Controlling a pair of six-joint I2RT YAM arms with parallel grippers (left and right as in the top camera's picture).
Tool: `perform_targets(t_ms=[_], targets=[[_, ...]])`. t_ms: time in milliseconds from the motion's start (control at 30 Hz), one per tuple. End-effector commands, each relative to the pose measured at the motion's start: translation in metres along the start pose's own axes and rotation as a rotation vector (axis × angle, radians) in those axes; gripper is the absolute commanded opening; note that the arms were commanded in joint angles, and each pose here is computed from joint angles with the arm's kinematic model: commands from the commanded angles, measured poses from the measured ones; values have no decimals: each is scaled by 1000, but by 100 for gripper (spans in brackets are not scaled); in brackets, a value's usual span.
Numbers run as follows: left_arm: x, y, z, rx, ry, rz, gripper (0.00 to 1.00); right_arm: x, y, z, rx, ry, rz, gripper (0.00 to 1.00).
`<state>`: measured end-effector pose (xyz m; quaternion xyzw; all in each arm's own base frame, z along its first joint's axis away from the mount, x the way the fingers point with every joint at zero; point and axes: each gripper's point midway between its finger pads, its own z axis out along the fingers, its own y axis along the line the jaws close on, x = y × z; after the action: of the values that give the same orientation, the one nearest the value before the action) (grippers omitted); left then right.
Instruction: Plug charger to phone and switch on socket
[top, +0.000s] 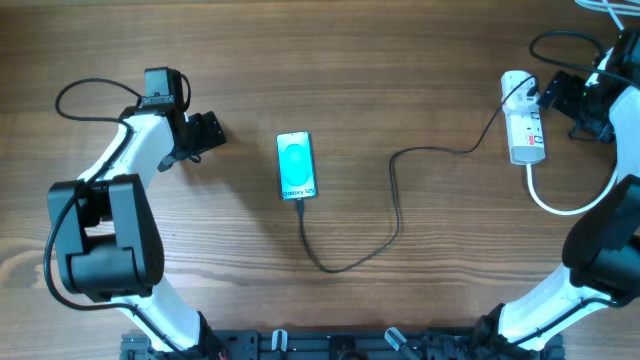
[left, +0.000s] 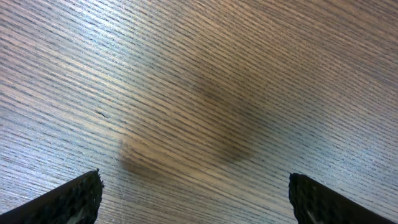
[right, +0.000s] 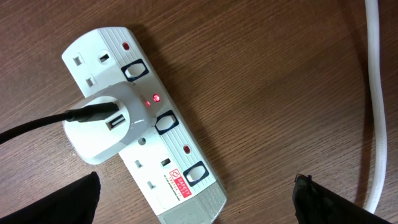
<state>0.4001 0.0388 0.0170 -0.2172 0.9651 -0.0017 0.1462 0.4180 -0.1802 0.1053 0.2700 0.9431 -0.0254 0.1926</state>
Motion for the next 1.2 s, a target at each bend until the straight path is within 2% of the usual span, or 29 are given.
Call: perform_targets(t_ms=[0, 733, 1167], targets=[[-7, 2, -3, -9, -19, 15, 100, -5, -2, -5, 12, -21, -19, 100], [-9, -1, -9, -2, -34, 19, 100, -5, -2, -5, 12, -21, -20, 100], [-51, -16, -135, 118, -350, 13, 100, -5, -2, -5, 12, -21, -19, 100]])
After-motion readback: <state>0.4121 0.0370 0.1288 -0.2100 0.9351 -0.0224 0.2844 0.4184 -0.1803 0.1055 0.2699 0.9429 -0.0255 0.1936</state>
